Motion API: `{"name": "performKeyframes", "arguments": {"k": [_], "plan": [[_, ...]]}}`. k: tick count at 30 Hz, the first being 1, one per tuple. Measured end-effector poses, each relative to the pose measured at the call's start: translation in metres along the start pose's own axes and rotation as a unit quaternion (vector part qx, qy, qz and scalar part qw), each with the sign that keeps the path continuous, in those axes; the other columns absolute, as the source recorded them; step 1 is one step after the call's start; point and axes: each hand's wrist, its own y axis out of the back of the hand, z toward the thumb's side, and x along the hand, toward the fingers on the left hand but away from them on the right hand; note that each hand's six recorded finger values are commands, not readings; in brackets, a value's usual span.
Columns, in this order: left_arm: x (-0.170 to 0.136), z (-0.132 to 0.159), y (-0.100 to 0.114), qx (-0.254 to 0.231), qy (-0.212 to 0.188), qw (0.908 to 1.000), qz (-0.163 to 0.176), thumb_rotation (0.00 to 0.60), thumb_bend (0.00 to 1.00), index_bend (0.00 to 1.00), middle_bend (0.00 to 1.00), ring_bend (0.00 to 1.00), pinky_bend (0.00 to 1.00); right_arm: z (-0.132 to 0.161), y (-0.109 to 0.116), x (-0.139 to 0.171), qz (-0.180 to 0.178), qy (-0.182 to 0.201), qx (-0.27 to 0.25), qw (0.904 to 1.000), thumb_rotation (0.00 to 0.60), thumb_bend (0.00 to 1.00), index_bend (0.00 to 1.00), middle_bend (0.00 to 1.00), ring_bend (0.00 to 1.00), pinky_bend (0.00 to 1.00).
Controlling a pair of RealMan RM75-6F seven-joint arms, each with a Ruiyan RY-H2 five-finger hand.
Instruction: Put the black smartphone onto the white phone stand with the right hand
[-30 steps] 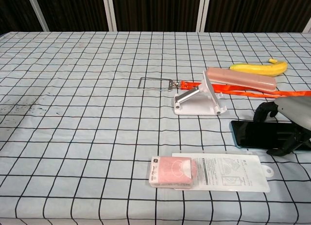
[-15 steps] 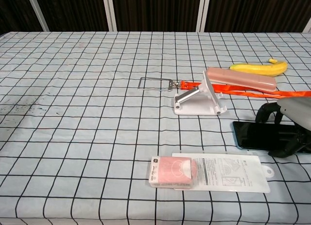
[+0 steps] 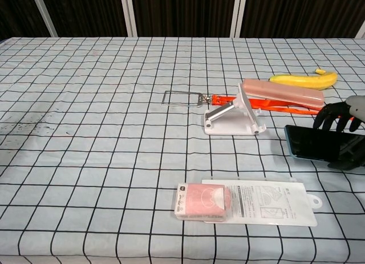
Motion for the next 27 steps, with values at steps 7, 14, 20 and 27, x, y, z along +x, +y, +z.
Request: {"name": "performKeyframes", "arguments": {"k": [7,14,20,27], "plan": [[0.0,0.0,0.001,-0.003,0.001,1.0,0.004,0.6,0.0,0.0,0.0,0.0,0.0,0.001,0.016,-0.001,-0.028,0.013,-0.056,0.9979,0.6,0.61,0.61,0.56,0.47,0.37],[0.001,0.0,0.0,-0.004,0.002,1.0,0.006,0.6,0.0,0.0,0.0,0.0,0.0,0.012,0.041,-0.012,-0.05,0.026,-0.186,0.981,0.6,0.61,0.61,0.56,0.46,0.37],[0.002,0.0,0.0,-0.005,0.005,0.9999,0.01,0.6,0.0,0.0,0.0,0.0,0.0,0.024,0.058,-0.028,-0.031,0.038,-0.332,0.9419,0.6,0.61,0.61,0.55,0.44,0.37],[0.003,-0.002,0.0,-0.003,0.009,0.9998,0.017,0.6,0.0,0.0,0.0,0.0,0.0,0.039,0.071,-0.045,0.006,0.079,-0.448,0.8903,0.6,0.62,0.61,0.54,0.43,0.37]]}}
